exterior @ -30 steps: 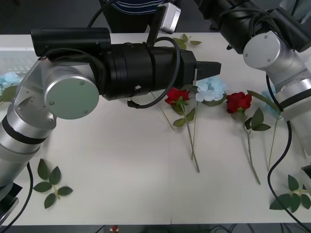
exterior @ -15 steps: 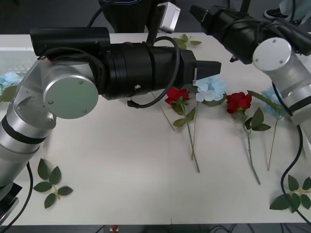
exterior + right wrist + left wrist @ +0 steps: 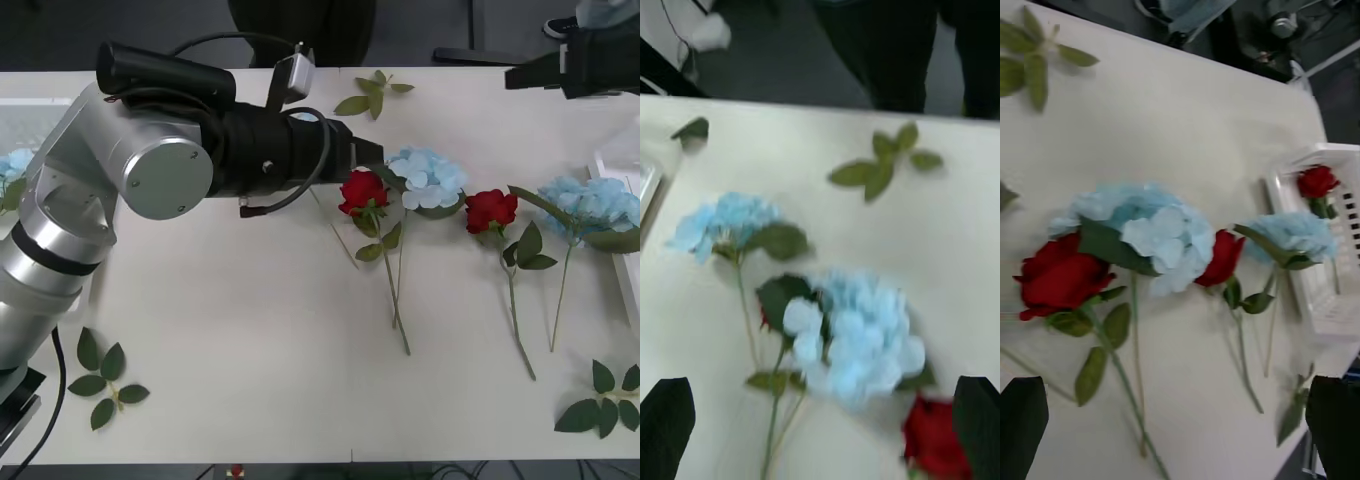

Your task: Place the red flowers into the right box and the blue flowers into the left box. If a person shows an open palm, hand one flower to the person first, then continue sorting.

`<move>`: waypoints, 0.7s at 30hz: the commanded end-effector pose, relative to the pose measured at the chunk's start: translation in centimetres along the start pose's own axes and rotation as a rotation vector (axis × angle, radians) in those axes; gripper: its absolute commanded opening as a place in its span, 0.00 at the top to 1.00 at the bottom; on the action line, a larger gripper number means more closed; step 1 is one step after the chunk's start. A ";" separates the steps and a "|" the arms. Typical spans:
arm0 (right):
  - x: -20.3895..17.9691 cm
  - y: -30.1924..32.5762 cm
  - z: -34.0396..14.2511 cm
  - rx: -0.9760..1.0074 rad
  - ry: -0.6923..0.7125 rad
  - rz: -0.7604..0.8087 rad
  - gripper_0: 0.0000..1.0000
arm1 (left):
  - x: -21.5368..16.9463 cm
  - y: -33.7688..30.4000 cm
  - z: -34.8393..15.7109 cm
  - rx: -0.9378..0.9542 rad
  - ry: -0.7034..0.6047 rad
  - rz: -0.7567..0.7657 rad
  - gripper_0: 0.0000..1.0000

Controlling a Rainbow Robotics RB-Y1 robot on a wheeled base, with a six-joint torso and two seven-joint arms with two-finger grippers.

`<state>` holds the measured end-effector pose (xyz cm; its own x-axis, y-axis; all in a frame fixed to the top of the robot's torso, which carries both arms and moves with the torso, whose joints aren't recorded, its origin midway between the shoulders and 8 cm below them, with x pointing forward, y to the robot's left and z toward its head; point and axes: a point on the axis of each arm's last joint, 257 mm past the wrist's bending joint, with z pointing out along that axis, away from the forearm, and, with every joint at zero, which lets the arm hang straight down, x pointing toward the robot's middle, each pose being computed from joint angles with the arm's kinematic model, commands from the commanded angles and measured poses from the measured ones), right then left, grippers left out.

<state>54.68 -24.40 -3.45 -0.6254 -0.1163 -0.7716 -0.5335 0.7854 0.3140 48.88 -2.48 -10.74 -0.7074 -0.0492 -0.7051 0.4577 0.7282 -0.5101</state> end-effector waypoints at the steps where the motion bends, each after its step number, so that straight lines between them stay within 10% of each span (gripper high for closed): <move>1: 0.5 2.9 -2.7 -0.008 0.101 0.087 0.00 | -1.8 0.2 0.8 -0.074 -0.020 -0.056 0.00; 12: 11.4 1.7 -5.5 0.220 0.411 0.383 0.00 | -1.8 4.5 3.0 -0.273 -0.067 -0.042 0.00; 21: 17.7 -1.9 -4.9 0.424 0.404 0.543 0.00 | -1.5 3.8 3.0 -0.252 -0.053 -0.041 0.00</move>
<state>41.88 -29.63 -14.82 -0.9529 0.1449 -0.2663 0.0565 0.9479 0.3136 53.29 -0.15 -16.20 -0.7203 -0.1178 -0.6836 0.2265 0.8915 -0.3923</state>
